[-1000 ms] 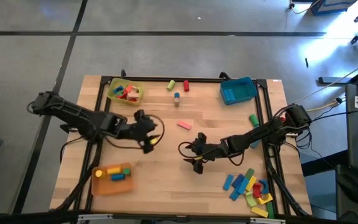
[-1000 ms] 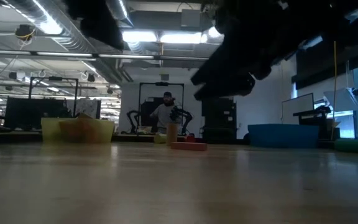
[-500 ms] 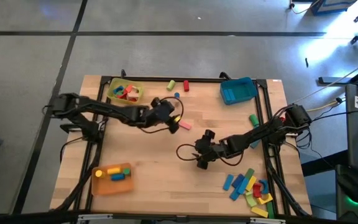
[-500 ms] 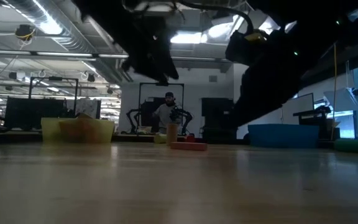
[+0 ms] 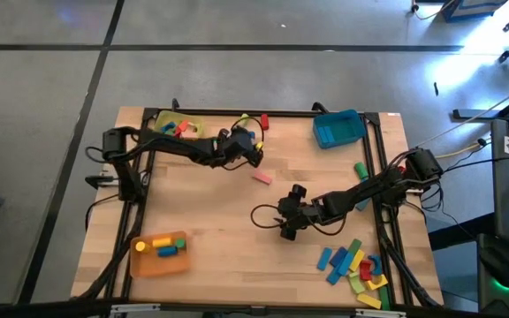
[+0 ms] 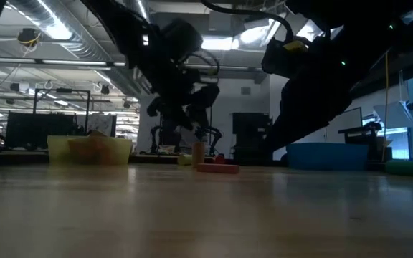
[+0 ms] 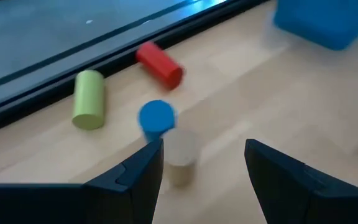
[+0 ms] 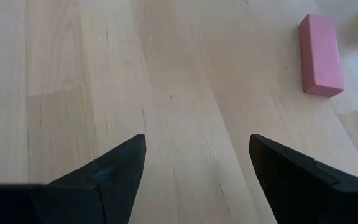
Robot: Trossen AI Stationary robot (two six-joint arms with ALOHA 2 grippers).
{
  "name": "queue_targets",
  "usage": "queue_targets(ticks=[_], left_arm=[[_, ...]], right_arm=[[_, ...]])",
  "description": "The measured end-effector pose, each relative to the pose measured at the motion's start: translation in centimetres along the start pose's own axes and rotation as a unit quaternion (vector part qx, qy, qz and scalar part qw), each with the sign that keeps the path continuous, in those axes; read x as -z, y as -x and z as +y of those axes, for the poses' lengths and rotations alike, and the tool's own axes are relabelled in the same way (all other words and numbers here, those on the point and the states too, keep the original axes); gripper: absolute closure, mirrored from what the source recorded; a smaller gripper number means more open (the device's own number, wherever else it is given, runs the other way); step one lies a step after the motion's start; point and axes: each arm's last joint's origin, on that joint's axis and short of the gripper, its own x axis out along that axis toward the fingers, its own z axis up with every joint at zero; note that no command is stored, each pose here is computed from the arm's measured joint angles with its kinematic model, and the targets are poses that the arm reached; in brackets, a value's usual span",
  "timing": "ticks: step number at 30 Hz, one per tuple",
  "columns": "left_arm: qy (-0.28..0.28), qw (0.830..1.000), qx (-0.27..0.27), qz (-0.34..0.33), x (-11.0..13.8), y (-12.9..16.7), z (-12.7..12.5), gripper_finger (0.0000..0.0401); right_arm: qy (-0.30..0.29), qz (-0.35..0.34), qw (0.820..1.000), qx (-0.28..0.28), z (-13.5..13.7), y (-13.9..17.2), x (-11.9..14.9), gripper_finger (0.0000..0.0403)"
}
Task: Sort blocks by size
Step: Put the gray cylindrical block into the light orange bin
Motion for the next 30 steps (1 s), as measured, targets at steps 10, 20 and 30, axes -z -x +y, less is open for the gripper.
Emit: queue_targets(ticks=[10, 20, 30], left_arm=[[0.02, 0.999, -0.029, 0.015, 0.7, -2.3, 1.2, 0.0191], [0.013, 1.0, -0.025, 0.005, 1.5, -4.4, 1.2, 0.0191], [-0.037, 0.999, -0.011, 0.027, 2.2, -4.8, 1.1, 0.0191]], right_arm=[[-0.005, -0.001, 1.0, -0.001, 0.0, 0.0, 0.0, 0.0114], [-0.006, -0.003, 1.0, 0.004, 0.0, 0.0, 0.0, 0.0114], [-0.006, -0.003, 1.0, 0.004, 0.0, 0.0, 0.0, 0.0114]])
